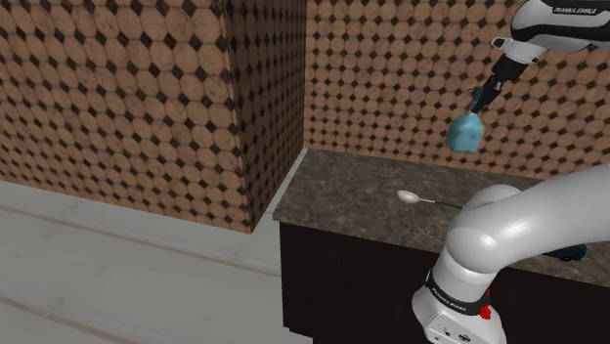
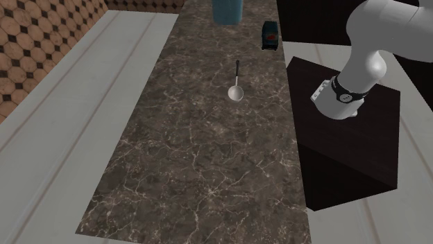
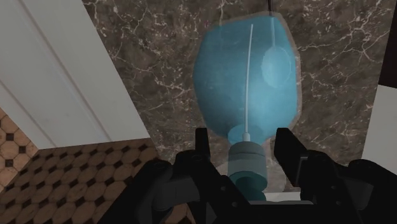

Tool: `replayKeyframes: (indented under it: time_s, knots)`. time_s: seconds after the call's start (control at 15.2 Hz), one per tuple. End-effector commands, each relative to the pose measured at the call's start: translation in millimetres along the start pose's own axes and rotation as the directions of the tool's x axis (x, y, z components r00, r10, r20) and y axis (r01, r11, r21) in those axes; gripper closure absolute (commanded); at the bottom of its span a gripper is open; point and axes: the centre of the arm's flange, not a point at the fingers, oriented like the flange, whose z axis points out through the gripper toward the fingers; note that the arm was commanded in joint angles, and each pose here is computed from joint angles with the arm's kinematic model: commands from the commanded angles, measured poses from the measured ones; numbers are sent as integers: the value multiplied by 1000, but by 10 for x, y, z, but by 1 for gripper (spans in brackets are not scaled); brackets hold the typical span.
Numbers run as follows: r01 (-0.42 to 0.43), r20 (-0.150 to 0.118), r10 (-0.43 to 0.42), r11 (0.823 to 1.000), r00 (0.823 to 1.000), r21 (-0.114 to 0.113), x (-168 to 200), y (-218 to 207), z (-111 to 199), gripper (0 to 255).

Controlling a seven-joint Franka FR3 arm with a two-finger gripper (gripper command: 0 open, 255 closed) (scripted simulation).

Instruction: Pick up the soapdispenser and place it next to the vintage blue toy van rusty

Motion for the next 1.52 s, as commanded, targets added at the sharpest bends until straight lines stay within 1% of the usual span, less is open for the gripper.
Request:
replayKeyframes:
  time_s: [0.0,1.45]
  knots:
    - [1,0,-1,1000,1000,-1,-284,-13,-31,255]
    - [1,0,-1,1000,1000,-1,-3165,-123,-380,255]
